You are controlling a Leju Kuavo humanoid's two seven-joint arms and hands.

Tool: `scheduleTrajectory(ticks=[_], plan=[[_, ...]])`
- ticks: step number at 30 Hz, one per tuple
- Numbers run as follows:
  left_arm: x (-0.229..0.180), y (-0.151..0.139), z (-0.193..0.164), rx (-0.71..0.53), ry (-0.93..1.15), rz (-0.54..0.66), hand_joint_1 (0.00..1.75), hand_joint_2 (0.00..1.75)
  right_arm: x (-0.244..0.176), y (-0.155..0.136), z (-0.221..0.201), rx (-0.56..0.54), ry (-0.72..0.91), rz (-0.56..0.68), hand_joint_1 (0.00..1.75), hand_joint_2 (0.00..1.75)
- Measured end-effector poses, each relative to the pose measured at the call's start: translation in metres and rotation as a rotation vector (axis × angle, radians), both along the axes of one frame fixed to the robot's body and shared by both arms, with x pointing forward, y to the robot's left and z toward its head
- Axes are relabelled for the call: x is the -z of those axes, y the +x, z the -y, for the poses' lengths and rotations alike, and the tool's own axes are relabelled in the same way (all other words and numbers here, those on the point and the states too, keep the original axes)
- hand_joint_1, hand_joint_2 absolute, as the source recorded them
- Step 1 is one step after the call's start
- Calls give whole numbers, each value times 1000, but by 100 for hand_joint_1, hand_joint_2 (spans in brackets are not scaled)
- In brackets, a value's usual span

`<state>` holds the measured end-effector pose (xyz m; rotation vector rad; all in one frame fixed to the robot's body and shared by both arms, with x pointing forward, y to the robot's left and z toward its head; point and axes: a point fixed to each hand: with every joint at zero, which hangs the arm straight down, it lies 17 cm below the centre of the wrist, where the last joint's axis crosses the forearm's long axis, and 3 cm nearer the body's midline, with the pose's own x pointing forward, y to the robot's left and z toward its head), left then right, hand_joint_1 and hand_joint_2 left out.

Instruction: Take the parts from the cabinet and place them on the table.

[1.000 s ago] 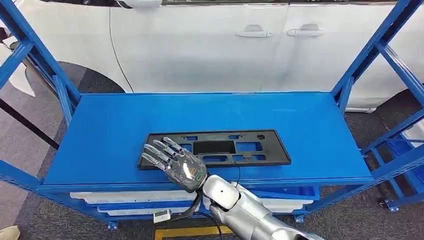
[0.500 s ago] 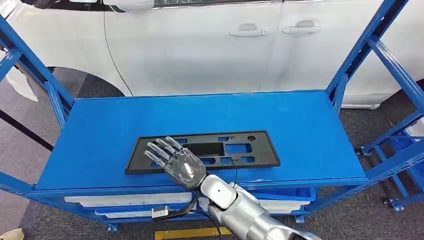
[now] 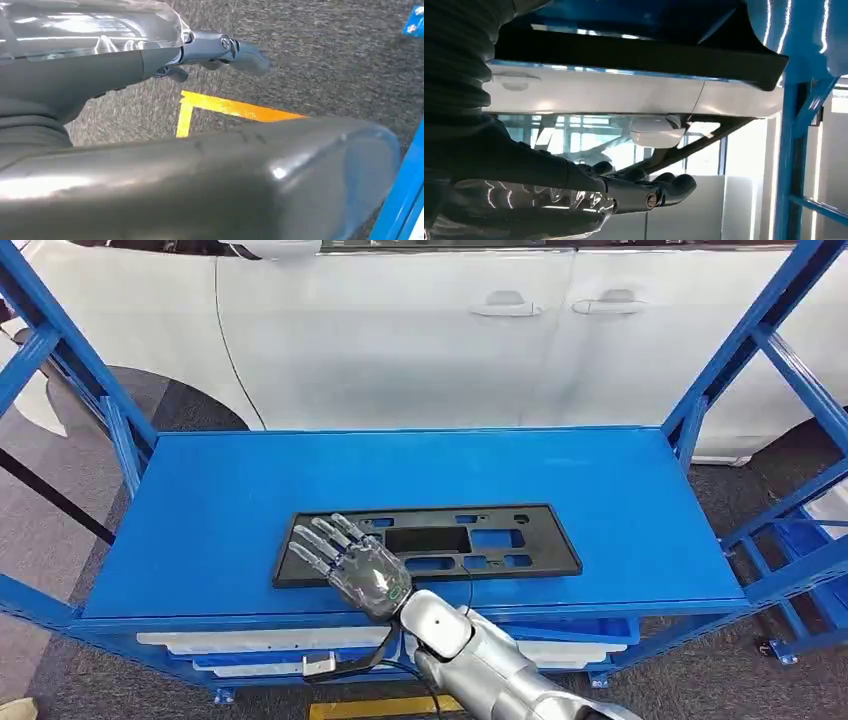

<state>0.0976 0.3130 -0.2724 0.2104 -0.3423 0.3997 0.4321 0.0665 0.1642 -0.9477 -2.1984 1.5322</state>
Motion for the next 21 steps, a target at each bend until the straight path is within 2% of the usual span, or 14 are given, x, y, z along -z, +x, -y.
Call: scheduleTrajectory(ticks=[5, 6, 7, 8, 9, 10, 11, 12, 13, 14, 15, 20, 21], plan=[[0, 1, 2, 1, -3, 1, 0, 0, -3, 1, 0, 0, 1, 5, 3, 175], [0, 1, 2, 1, -3, 1, 0, 0, -2, 1, 0, 0, 1, 5, 133, 175], [0, 1, 2, 2, -3, 2, 0, 0, 0, 3, 1, 10, -13, 1, 133, 175], [0, 2, 3, 10, -6, 8, 0, 0, 12, 17, 14, 71, -74, -15, 133, 175], [-1, 3, 0, 18, -3, 14, 0, 0, 33, 42, 48, 187, -140, -56, 133, 175], [-2, 8, 2, 26, -9, 25, 0, 0, 49, 70, 102, 358, -145, -98, 133, 175], [-2, 11, 3, 32, -13, 30, 0, 0, 51, 90, 147, 481, -126, -104, 159, 175], [-2, 9, 2, 34, -12, 28, 0, 0, 48, 112, 207, 620, -105, -98, 171, 175], [-1, 3, -1, 37, -7, 20, 0, 0, 46, 125, 246, 692, -110, -96, 173, 175], [0, -5, -1, 39, -7, 8, 0, 0, 47, 134, 284, 747, -147, -89, 173, 175], [1, -11, -3, 40, -5, -1, 0, 0, 49, 137, 300, 777, -168, -92, 173, 175], [-1, 1, -7, 45, 4, 17, 0, 0, 56, 141, 327, 844, -195, -110, 175, 175], [-2, 5, -6, 45, 3, 24, 0, 0, 56, 141, 337, 861, -200, -111, 169, 175]])
